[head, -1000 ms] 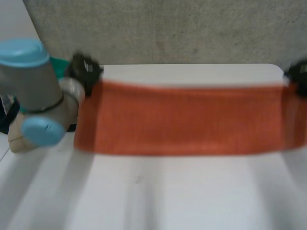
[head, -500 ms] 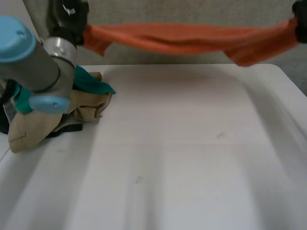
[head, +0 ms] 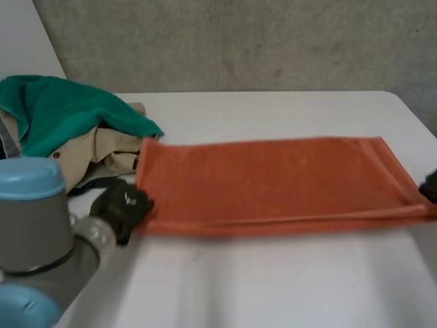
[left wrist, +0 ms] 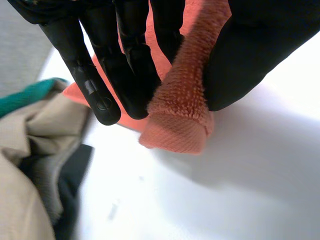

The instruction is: Fold the laundry.

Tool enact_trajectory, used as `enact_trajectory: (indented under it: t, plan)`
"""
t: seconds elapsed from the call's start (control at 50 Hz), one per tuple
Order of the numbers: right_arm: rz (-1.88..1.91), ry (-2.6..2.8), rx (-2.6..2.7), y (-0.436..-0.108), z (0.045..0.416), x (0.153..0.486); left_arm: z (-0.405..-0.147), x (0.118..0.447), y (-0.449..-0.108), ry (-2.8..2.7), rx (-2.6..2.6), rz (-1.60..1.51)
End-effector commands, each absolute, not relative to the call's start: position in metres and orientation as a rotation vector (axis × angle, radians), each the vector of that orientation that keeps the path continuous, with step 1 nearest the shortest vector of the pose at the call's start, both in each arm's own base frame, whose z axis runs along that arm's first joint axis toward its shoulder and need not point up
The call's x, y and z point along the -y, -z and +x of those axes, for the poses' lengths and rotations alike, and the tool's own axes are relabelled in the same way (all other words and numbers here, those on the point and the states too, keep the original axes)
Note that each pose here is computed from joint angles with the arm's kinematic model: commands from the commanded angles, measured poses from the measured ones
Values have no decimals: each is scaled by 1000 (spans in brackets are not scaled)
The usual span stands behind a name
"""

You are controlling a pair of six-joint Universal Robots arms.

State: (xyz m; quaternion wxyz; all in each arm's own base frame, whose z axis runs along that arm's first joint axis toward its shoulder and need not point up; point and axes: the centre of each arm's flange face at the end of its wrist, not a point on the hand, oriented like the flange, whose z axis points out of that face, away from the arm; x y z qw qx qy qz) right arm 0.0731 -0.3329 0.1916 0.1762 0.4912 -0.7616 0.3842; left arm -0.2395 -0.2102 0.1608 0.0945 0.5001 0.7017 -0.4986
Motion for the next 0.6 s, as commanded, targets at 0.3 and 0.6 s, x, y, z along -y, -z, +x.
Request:
enact_trajectory:
  t: [0.3,0.6]
  plan:
    - [1175,-1506,1893,-155,105,433,-303,329,-155,1640,-1856,1368]
    - [1072,-1687,1709,-120,131,477,-320,357,-136,1673,-1804,1327]
